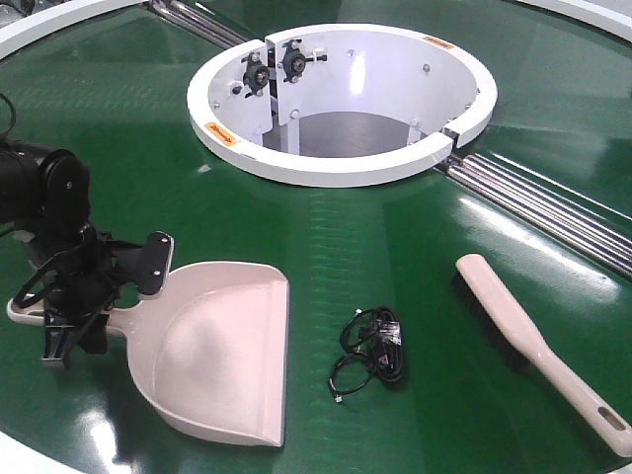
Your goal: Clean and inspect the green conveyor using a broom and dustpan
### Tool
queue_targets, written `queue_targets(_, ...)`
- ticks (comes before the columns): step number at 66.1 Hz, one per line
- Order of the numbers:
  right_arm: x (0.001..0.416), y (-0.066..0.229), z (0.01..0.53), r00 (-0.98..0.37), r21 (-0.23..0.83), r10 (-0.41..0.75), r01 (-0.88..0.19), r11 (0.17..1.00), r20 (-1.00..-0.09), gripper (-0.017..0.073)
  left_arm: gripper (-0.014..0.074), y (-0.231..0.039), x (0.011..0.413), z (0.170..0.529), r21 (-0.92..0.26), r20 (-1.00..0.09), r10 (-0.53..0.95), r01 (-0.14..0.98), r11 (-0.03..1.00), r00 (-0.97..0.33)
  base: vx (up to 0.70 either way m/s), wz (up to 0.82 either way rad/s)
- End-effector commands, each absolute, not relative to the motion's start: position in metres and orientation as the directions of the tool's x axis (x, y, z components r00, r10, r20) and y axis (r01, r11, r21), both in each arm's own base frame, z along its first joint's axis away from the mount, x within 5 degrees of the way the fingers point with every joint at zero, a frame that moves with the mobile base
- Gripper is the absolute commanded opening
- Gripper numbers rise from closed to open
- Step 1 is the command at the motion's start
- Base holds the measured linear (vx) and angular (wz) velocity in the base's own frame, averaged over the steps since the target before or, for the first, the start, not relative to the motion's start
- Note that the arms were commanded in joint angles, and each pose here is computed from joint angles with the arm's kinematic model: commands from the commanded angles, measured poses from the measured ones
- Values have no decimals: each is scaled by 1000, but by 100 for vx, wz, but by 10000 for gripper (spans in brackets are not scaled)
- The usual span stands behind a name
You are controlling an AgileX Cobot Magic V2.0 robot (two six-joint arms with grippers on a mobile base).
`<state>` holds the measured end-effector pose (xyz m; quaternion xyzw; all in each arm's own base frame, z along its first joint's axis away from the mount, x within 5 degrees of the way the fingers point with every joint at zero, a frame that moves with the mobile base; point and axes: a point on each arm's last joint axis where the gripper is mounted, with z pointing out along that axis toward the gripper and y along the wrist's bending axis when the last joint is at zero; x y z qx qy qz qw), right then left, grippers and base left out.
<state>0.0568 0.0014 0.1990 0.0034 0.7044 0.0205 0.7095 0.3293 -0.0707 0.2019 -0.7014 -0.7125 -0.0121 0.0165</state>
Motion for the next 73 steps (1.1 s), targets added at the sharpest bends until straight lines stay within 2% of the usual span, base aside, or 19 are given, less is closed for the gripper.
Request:
queue_targets(1,56,1,199,73,27,29,-19,999,-997,-10,-8,-72,325,234,73,12,1000,997,19,-19,0,0)
queue_targets(8,56,1,199,73,27,29,-19,999,-997,-10,-8,-73,326,244,100,1,999,994,32,-32,0,0)
queue_targets(17,56,1,199,73,27,29,-19,999,-997,-10,-8,-82,331,259,112,-97,992,990,85,-74,0,0)
queue_targets(23,56,1,199,73,27,29,-19,999,-997,-10,-8,-91,336,267,136,-129,990,987,79,-62,0,0)
queue_targets(37,56,1,199,73,27,29,-19,999,-997,-10,-8,-101,338,259,136,18,1000,991,-20,18,0,0)
queue_targets(54,56,1,199,72,27,29,-19,999,-997,-10,-8,-117,341,237,81,42,999,996,-35,32,0,0)
queue_targets(73,56,1,199,72,27,29,-19,999,-997,-10,-8,-117,346,222,61,99,994,997,48,-54,0,0)
